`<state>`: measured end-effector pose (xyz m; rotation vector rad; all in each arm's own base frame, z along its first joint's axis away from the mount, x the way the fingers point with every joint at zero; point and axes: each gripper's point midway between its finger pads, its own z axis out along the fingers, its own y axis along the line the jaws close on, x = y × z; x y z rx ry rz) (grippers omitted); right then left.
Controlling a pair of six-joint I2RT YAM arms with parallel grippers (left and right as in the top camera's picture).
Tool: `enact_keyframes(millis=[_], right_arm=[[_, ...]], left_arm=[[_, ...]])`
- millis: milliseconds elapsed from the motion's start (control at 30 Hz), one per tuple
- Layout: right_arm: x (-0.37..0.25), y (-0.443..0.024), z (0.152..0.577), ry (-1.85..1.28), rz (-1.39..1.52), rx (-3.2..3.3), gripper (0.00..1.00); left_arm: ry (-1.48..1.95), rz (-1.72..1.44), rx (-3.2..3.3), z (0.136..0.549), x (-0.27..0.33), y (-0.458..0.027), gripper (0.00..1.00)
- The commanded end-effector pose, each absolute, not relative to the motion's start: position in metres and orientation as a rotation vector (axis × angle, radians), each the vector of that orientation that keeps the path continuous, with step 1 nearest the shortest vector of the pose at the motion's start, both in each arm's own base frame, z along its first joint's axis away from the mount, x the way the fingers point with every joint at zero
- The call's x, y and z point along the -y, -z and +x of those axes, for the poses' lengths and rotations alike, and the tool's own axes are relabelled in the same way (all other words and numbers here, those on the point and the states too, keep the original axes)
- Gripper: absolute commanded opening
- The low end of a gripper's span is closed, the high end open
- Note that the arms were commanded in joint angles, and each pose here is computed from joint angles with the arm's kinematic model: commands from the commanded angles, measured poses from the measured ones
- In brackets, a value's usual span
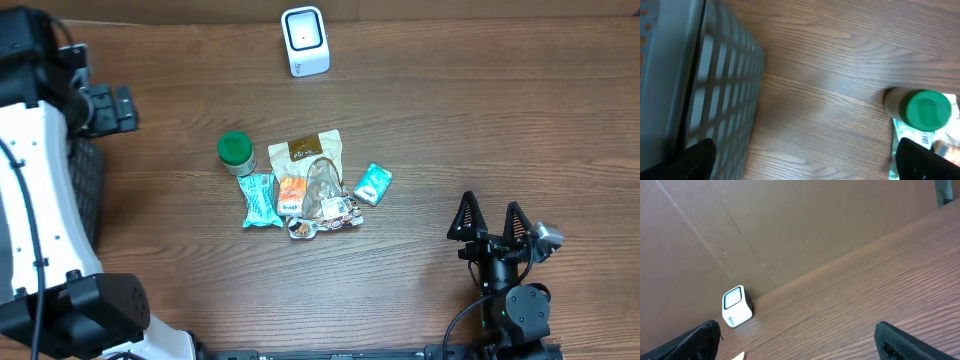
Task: Scan the item barcode
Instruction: 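Raise the left gripper away from the items toward the basket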
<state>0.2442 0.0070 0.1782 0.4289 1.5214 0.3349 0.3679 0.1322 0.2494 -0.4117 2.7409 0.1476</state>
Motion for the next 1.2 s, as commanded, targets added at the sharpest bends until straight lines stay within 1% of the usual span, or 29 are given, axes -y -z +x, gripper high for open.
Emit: enact_keyframes(millis=[0,167,400,567,800,1033,1167], right_arm=[[-0.007,-0.177,0.244,-0.336,0.423,-1.518,1.0],[-0.007,-0.177,0.244,-0.336,0.423,-1.518,1.0],[-0.007,-0.177,0.244,-0.336,0.423,-1.518,1.0],[-0.007,-0.177,0.244,-0.336,0.423,-1.518,1.0],[-0.007,-0.177,0.244,-0.336,0.423,-1.518,1.0],[-0.007,-0.177,0.244,-0.336,0.423,-1.518,1.0],[-0.007,-0.177,0.244,-0.336,0.423,-1.518,1.0]], left_arm=[[-0.108,-0.401,-2.741,0.366,-0.139,-0.248,0.96],[-0.034,-0.356,-2.728,0.373,-0.123,-0.25,0.94],[0.018,-0.376,-2.65,0.38,-0.082,-0.273,0.96],[0.072,-0.334,-2.563,0.369,-0.045,-0.307,1.0],[0.297,-0.209,-2.493,0.347,0.015,-0.341,1.0],[0.444,-0.22,-2.543,0.333,0.05,-0.338,1.0],[0.456,-0.188,-2.561,0.333,0.06,-0.335,1.0]])
